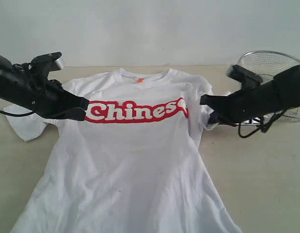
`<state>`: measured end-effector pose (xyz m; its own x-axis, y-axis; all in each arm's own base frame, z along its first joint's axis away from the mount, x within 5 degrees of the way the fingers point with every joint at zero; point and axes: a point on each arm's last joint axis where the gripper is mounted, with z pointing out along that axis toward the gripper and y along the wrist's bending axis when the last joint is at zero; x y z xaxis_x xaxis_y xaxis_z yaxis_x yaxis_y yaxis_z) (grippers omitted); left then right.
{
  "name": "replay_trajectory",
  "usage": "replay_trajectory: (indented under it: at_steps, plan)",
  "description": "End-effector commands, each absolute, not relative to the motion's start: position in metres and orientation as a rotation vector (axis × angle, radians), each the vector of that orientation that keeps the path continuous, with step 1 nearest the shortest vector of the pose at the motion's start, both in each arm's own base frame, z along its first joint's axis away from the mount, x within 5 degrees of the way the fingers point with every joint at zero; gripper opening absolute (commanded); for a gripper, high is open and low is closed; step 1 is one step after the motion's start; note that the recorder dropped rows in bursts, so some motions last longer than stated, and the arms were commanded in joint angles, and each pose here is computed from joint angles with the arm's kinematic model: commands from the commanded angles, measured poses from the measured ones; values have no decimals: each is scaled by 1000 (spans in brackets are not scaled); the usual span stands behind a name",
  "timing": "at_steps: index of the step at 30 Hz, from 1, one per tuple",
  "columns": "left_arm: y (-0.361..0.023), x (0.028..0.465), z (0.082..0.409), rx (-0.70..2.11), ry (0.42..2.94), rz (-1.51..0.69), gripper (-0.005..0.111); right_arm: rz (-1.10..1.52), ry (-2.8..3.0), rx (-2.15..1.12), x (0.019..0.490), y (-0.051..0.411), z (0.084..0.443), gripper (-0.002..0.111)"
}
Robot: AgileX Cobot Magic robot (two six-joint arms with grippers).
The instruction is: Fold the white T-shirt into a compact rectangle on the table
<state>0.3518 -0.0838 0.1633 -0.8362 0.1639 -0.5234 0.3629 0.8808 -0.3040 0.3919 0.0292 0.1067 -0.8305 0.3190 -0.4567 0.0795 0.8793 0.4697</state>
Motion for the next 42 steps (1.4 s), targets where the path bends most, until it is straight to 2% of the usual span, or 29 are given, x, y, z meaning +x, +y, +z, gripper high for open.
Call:
replay_trajectory:
  at_steps: [1, 16, 29, 35, 36, 42]
  plan:
    - [-86, 350, 166, 389, 2548, -560, 4, 531, 2504, 150, 394, 59, 110, 0]
    - [-86, 349, 166, 395, 2553, -571, 4, 298, 2311, 65, 394, 54, 176, 0]
    - [-87, 348, 166, 402, 2559, -584, 4, 162, 2271, -5, 398, 47, 180, 0]
    - [-87, 348, 166, 403, 2560, -586, 4, 331, 2216, -337, 408, 74, 207, 0]
    - [-87, 348, 166, 403, 2560, -586, 4, 361, 2219, -501, 404, 86, 209, 0]
    - [-87, 348, 166, 399, 2559, -589, 4, 410, 2342, -835, 389, 110, 185, 0]
